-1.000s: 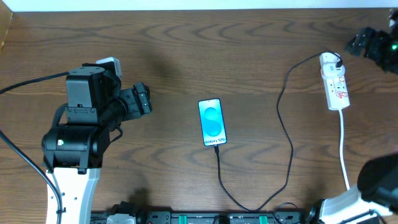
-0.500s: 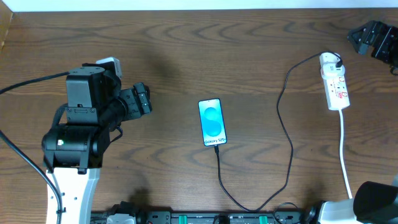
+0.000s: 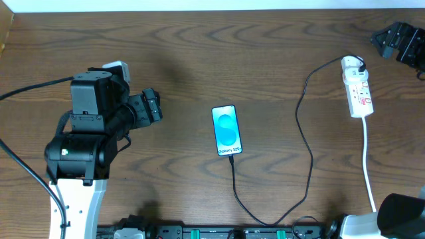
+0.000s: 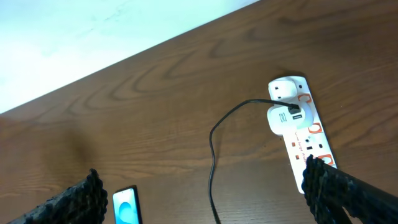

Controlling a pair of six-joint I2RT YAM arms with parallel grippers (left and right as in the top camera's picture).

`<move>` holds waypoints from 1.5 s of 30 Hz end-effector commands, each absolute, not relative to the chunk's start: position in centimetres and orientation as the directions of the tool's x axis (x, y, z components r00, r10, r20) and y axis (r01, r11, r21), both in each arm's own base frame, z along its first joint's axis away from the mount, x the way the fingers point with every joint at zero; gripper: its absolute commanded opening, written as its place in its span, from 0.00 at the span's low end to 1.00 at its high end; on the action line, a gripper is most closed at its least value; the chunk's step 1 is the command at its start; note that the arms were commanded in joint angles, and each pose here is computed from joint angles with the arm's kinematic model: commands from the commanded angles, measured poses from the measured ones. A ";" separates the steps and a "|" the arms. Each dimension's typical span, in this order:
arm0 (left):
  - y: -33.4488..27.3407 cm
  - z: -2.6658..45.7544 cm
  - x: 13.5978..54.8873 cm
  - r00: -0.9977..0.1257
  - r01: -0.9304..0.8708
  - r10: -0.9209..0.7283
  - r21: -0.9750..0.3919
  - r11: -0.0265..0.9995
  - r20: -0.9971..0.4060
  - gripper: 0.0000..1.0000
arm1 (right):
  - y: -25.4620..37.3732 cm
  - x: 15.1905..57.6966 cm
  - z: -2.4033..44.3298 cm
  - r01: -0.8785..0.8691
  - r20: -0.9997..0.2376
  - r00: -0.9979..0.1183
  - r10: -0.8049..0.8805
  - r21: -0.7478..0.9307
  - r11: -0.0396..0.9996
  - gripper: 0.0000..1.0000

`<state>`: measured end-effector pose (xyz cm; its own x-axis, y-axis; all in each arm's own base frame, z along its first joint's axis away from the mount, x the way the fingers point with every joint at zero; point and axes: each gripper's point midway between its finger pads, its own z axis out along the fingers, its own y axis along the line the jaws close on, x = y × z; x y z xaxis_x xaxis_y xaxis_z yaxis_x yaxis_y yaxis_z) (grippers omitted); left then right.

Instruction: Plug charger to phone and switch on socket

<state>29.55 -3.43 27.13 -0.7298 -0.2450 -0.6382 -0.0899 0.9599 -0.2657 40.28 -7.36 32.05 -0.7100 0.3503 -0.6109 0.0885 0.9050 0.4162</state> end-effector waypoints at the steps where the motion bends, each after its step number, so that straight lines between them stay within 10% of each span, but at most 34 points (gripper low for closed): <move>1: -3.1 27.8 29.4 -0.716 -0.084 -0.232 -0.249 0.965 -0.659 0.89 | -7.0 40.3 32.0 0.084 -0.601 -0.715 0.358 0.435 0.897 0.99; 16: -1.6 26.4 24.2 -0.564 -0.089 -0.242 -0.233 0.968 -0.790 0.89 | -7.0 40.3 32.0 0.084 -0.601 -0.715 0.358 0.435 0.897 0.99; 25: -1.7 25.8 24.3 -0.219 0.019 -0.237 -0.247 0.969 -0.947 0.89 | -7.0 40.3 32.0 0.084 -0.601 -0.715 0.358 0.435 0.897 0.99; 33: -3.1 24.2 24.1 0.053 0.174 0.021 0.030 0.984 -0.998 0.89 | -7.0 40.3 32.0 0.084 -0.601 -0.715 0.358 0.435 0.897 0.99; 45: -0.8 17.0 24.6 -0.017 0.086 0.021 0.020 0.996 -1.000 0.89 | -7.0 40.3 32.0 0.084 -0.601 -0.715 0.358 0.435 0.897 0.99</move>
<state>24.72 -0.94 17.82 -0.0030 0.0016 -1.0000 0.0849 0.9964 0.0014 40.23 -7.26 32.03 -0.7119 0.3538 -0.6067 0.0885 0.9022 0.4222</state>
